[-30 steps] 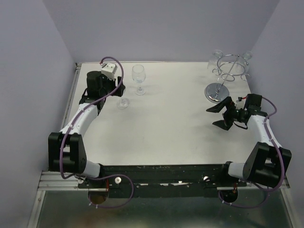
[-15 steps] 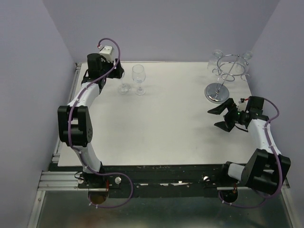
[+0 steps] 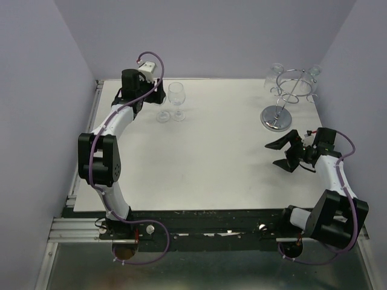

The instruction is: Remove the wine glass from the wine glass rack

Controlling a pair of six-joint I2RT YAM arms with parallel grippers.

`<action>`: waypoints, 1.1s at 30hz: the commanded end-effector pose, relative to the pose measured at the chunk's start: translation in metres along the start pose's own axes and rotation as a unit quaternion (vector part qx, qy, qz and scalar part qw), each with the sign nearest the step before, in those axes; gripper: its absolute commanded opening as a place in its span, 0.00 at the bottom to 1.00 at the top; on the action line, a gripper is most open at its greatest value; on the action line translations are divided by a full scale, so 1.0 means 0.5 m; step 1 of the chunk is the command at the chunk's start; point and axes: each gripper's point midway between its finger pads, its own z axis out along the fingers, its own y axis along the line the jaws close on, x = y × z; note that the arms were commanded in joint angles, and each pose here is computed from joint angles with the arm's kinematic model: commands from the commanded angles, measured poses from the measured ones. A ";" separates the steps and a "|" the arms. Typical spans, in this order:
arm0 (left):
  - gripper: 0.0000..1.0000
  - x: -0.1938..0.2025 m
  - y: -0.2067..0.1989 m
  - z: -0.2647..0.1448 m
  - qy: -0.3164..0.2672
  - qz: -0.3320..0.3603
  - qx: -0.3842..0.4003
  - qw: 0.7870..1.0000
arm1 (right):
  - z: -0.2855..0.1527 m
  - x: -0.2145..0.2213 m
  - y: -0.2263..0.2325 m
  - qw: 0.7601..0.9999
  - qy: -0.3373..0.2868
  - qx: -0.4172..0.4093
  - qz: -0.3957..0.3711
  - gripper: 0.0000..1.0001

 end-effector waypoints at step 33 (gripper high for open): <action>0.99 -0.051 0.022 -0.014 -0.019 0.031 -0.082 0.996 | 0.001 -0.008 -0.002 1.000 -0.002 -0.007 -0.007 1.00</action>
